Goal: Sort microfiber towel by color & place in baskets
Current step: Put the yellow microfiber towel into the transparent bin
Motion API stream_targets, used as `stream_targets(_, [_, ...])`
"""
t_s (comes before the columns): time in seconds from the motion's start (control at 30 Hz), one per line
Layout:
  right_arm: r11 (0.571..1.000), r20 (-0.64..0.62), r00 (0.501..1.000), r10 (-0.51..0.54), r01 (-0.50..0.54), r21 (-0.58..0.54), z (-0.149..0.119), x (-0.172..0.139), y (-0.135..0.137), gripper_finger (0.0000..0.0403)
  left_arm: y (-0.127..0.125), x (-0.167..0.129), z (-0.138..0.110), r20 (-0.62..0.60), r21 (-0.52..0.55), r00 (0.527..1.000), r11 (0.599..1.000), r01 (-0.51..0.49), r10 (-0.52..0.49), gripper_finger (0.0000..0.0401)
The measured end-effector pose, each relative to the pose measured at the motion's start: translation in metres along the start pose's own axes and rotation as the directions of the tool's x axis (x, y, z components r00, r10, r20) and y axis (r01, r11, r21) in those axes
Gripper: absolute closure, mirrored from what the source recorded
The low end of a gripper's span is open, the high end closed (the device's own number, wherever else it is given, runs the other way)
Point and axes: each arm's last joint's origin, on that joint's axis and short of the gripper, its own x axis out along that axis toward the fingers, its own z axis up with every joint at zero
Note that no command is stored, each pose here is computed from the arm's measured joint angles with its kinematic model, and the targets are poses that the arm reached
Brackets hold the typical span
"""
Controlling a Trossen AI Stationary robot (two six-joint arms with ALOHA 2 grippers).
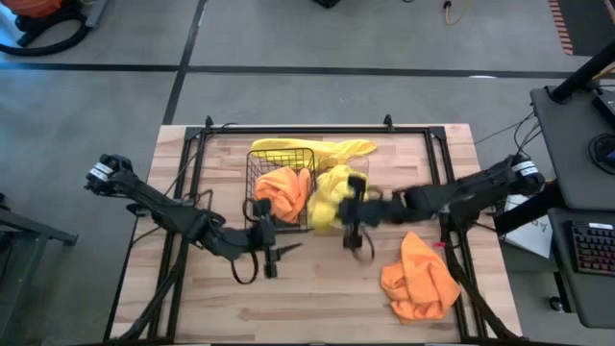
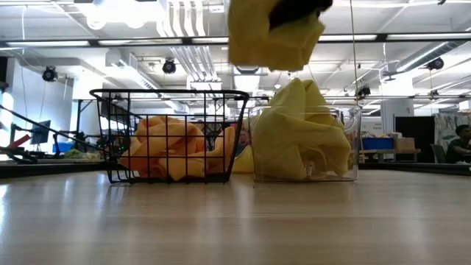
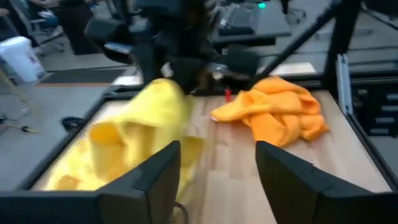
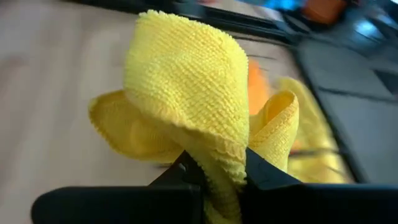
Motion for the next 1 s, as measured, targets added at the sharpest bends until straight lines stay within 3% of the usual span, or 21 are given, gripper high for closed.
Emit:
stream_targets(0.2, [0.969,-0.102,0.976,-0.192,0.205,0.138,-0.036,0.014,-0.079,0.0378,0.023,-0.028,0.011,-0.003,0.006,0.997,0.997,-0.081,0.081,0.0184])
stream_targets(0.33, [0.955,-0.123,0.985,-0.118,0.146,0.257,-0.075,0.034,-0.109,0.0378,0.032,-0.039,0.012,-0.023,-0.007,0.993,0.994,-0.114,0.113,0.0188])
stream_targets(0.4, [0.945,-0.098,0.992,-0.084,0.110,0.307,-0.090,0.042,-0.116,0.0378,0.035,-0.042,0.012,-0.027,-0.010,0.993,0.993,-0.118,0.118,0.0191])
stream_targets(0.67, [0.928,-0.133,0.985,-0.106,0.146,0.343,-0.130,0.062,-0.122,0.0374,0.036,-0.045,0.007,-0.066,0.026,0.991,0.993,-0.115,0.116,0.0209])
stream_targets(0.9, [0.927,-0.168,0.981,-0.097,0.151,0.344,-0.143,0.078,-0.120,0.0366,0.039,-0.049,0.002,-0.116,0.080,0.986,0.990,-0.113,0.122,0.0226])
stream_targets(1.0, [0.919,-0.172,0.980,-0.096,0.154,0.364,-0.142,0.078,-0.120,0.0347,0.042,-0.054,-0.002,-0.162,0.115,0.983,0.991,-0.069,0.087,0.0236])
